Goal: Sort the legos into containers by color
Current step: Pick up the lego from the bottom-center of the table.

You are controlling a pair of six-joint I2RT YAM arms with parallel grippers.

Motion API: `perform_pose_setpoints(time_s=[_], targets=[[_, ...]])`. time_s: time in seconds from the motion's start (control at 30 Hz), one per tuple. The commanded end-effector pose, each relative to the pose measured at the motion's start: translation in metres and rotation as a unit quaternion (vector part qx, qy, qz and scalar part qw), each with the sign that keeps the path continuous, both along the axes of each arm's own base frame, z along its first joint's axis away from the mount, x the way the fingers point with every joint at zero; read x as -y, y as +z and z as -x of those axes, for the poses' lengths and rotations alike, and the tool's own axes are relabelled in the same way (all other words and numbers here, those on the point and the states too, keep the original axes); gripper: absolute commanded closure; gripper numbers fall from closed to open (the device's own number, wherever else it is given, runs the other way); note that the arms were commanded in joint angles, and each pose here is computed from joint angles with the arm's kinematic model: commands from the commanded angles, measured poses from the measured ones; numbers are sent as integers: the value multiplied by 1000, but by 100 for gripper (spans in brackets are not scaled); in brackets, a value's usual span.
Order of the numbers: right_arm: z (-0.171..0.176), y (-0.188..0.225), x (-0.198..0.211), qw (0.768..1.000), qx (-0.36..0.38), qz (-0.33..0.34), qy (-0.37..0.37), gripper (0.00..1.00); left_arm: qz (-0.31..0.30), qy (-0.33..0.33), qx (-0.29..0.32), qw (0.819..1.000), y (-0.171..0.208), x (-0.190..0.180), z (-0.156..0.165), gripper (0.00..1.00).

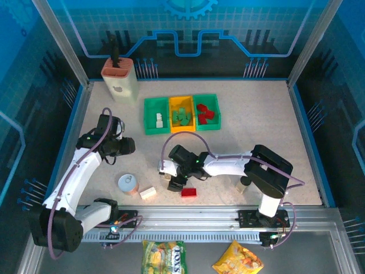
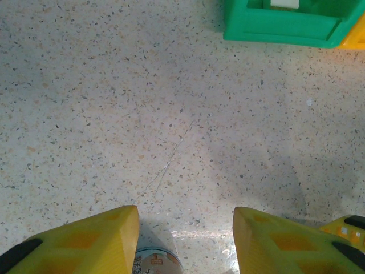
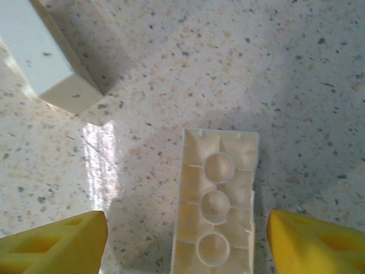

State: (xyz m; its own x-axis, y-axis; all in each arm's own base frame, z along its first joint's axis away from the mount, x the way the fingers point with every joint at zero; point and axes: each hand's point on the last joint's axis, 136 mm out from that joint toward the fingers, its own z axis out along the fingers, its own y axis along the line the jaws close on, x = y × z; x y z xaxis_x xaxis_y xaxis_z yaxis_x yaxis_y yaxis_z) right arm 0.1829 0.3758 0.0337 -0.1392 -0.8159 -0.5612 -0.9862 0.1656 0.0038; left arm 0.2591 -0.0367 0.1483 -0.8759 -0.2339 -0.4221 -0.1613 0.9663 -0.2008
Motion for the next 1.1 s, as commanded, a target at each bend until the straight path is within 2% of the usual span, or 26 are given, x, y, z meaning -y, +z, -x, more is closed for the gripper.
perform_pose_setpoints(time_s=[0.0, 0.6, 0.77, 0.93, 1.07], targets=[[-11, 6, -3, 999, 38, -8, -9, 26, 6, 3, -1, 1000, -3, -1, 2, 52], [-4, -8, -4, 1000, 12, 7, 6, 49, 7, 1, 2, 1000, -2, 0, 2, 52], [-3, -10, -4, 1000, 9, 8, 8, 59, 6, 0, 2, 1000, -2, 0, 2, 52], [-3, -5, -6, 1000, 13, 3, 10, 75, 5, 0, 3, 1000, -2, 0, 1, 52], [-7, 2, -8, 1000, 22, -7, 5, 77, 5, 0, 3, 1000, -2, 0, 1, 52]])
